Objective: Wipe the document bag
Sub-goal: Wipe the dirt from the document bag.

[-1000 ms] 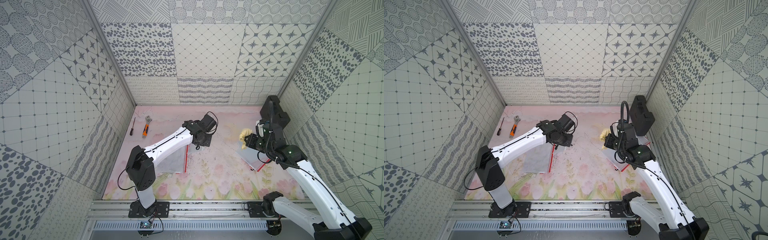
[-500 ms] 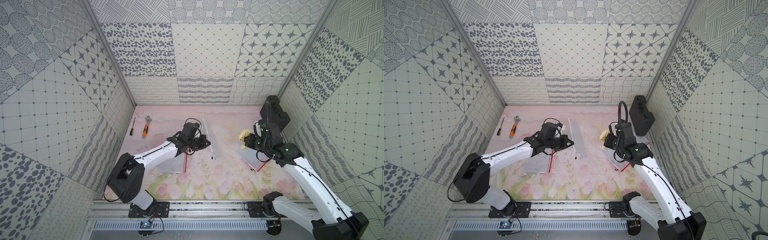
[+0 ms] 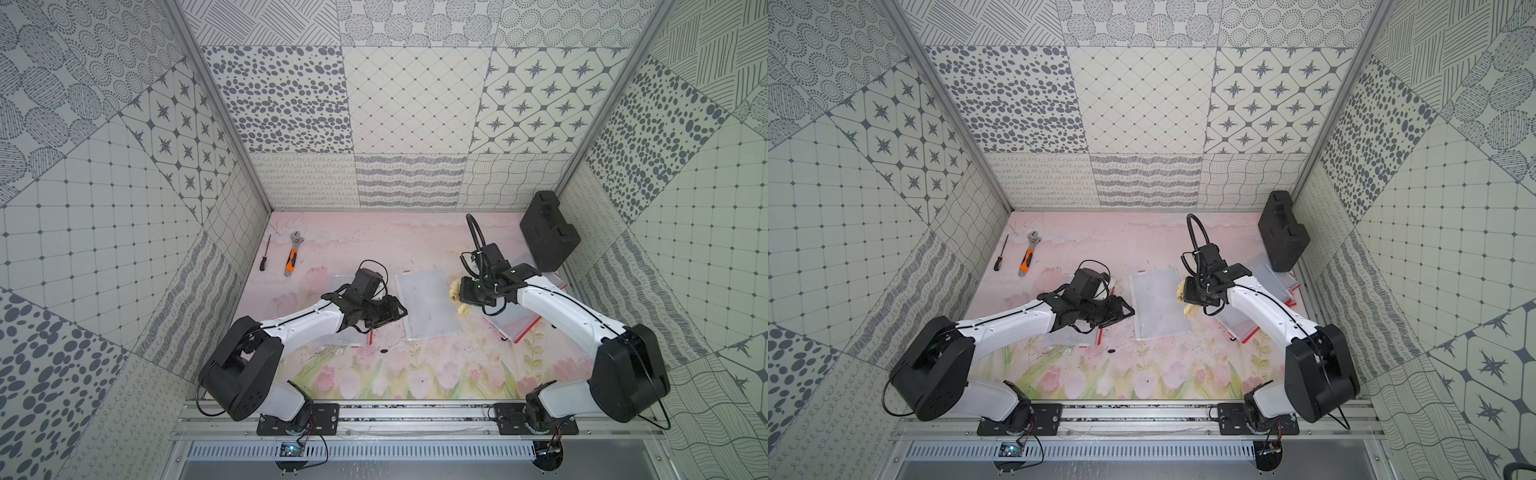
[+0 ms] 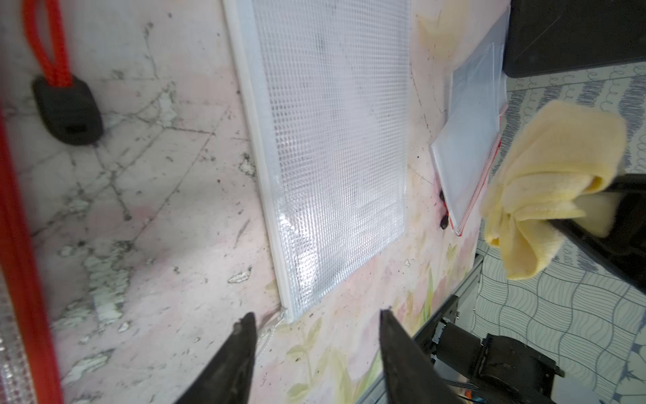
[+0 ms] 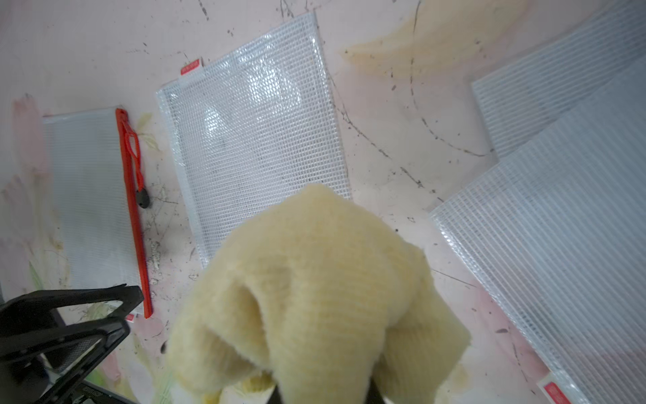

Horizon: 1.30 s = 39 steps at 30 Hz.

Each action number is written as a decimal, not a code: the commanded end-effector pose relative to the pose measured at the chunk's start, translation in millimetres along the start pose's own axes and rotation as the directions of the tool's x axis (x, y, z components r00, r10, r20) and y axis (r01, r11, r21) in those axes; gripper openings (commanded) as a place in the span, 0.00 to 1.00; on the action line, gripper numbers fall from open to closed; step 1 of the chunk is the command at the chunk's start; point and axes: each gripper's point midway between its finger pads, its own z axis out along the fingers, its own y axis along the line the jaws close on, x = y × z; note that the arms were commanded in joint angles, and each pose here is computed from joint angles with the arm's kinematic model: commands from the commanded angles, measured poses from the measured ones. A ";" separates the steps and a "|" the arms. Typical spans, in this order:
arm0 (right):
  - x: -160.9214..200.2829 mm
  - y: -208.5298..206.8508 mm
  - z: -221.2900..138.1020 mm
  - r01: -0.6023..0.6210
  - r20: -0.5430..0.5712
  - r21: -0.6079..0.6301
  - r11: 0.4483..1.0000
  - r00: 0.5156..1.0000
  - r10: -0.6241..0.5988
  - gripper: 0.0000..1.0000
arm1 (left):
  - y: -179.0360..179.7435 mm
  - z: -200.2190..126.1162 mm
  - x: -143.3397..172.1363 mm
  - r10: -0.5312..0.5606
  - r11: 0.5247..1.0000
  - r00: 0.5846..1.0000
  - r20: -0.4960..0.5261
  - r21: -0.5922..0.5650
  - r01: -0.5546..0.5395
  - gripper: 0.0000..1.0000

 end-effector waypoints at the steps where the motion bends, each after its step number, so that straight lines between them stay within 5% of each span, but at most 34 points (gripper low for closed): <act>1: -7.6 20.0 16.6 0.052 -0.006 -0.054 0.997 0.999 -0.052 0.00 | 32.9 -3.1 8.5 0.040 0.991 0.999 -0.019 -0.123 -0.043 0.76; 17: 21.9 9.7 66.1 -0.033 -0.135 -0.074 0.997 0.991 0.023 0.00 | 10.7 42.5 -36.2 0.051 0.998 0.999 0.014 -0.044 -0.050 0.75; 32: 37.1 8.8 71.1 -0.063 -0.170 -0.100 0.993 0.984 0.045 0.00 | 35.9 77.9 -20.0 -0.035 0.999 0.999 -0.026 0.016 0.035 0.68; 39: 41.0 11.5 76.7 -0.068 -0.190 -0.107 0.992 0.981 0.046 0.00 | 9.5 69.6 -22.5 -0.056 0.982 0.998 0.012 0.184 0.052 0.67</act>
